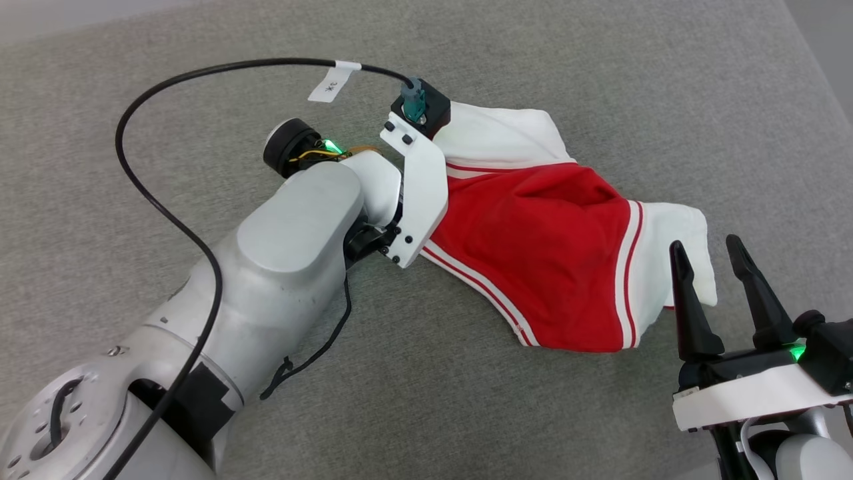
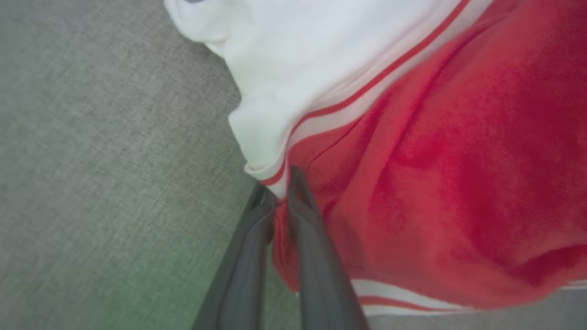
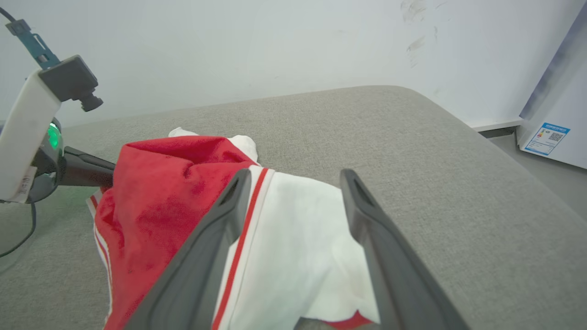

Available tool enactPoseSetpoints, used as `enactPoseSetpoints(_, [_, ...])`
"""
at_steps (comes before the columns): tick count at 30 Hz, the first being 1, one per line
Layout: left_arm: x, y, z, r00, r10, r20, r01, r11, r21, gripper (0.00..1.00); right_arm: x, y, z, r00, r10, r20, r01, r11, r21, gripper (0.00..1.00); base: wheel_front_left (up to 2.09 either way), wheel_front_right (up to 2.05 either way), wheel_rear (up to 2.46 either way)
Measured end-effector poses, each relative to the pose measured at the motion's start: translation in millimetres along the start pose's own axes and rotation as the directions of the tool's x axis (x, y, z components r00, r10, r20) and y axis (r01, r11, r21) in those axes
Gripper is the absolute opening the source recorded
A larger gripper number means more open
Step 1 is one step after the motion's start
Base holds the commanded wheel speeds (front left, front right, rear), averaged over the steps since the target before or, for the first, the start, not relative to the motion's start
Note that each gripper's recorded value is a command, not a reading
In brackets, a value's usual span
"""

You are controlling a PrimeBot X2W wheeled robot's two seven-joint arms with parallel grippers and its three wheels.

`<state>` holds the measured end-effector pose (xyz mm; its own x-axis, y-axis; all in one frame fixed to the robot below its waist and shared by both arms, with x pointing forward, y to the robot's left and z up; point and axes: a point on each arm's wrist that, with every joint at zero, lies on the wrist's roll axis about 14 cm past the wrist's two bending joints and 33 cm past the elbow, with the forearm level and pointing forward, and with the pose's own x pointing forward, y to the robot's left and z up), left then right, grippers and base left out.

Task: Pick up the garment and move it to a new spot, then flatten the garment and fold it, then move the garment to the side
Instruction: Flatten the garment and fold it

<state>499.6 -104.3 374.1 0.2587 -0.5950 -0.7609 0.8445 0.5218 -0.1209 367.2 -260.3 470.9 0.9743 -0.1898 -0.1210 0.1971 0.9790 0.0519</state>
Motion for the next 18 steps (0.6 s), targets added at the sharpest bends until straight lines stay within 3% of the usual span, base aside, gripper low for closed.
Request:
enactPoseSetpoints(5, [-26,14,25,0.983,0.049,0.178,-0.052,0.999,0.013,0.0,6,9,7,0.999,0.032,0.016,-0.032,0.999,-0.002,1.0,0.0,0.0,0.0])
enactPoseSetpoints(11, [-84,49,46,0.919,0.166,0.357,-0.185,0.983,0.019,0.0,13,29,18,0.995,0.094,0.04,-0.094,0.996,0.004,1.0,0.0,0.0,0.0])
enactPoseSetpoints(18, [-145,60,3,0.856,0.303,0.418,-0.293,0.952,-0.088,0.0,10,50,28,0.985,0.16,0.061,-0.162,0.987,0.023,1.0,0.0,0.0,0.0])
